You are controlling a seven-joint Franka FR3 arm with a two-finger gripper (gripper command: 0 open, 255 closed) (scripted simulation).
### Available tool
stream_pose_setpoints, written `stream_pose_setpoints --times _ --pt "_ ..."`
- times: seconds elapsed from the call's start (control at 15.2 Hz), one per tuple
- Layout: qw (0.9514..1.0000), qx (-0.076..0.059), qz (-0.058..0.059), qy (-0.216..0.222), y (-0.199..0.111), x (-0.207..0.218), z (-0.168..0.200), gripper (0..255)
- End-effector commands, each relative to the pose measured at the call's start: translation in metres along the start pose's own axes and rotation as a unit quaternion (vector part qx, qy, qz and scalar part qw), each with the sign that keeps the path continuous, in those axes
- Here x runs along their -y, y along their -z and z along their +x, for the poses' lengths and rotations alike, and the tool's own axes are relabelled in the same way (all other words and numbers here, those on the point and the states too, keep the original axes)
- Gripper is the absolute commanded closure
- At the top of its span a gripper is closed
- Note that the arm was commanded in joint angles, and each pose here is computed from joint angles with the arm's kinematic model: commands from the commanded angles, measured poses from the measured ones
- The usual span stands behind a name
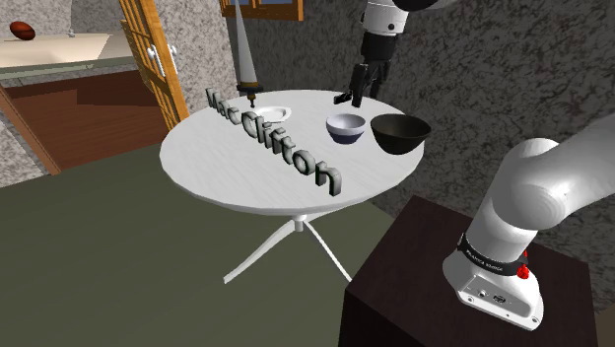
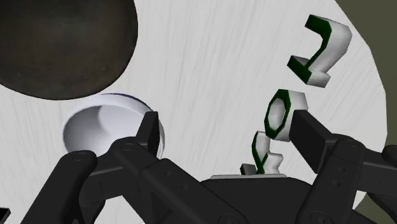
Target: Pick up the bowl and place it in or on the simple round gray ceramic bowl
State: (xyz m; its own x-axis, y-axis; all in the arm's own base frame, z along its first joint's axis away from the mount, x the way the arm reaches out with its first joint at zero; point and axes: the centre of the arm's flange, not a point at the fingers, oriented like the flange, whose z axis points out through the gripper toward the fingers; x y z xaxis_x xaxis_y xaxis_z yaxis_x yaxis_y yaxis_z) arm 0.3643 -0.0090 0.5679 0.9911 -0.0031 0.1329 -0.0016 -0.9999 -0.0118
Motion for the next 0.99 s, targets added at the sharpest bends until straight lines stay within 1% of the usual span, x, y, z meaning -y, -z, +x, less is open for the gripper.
stream_pose_setpoints --times 0.0,0.33,0.73,0.92 --pt "0.9999 0.005 -0.007 0.01 -0.019 -0.009 0.019 0" --pt "0.9989 0.018 -0.025 0.035 -0.066 -0.028 0.063 0" --pt "0.9963 0.033 -0.046 0.064 -0.122 -0.05 0.115 0" --pt "0.9963 0.033 -0.046 0.064 -0.133 -0.051 0.115 0"
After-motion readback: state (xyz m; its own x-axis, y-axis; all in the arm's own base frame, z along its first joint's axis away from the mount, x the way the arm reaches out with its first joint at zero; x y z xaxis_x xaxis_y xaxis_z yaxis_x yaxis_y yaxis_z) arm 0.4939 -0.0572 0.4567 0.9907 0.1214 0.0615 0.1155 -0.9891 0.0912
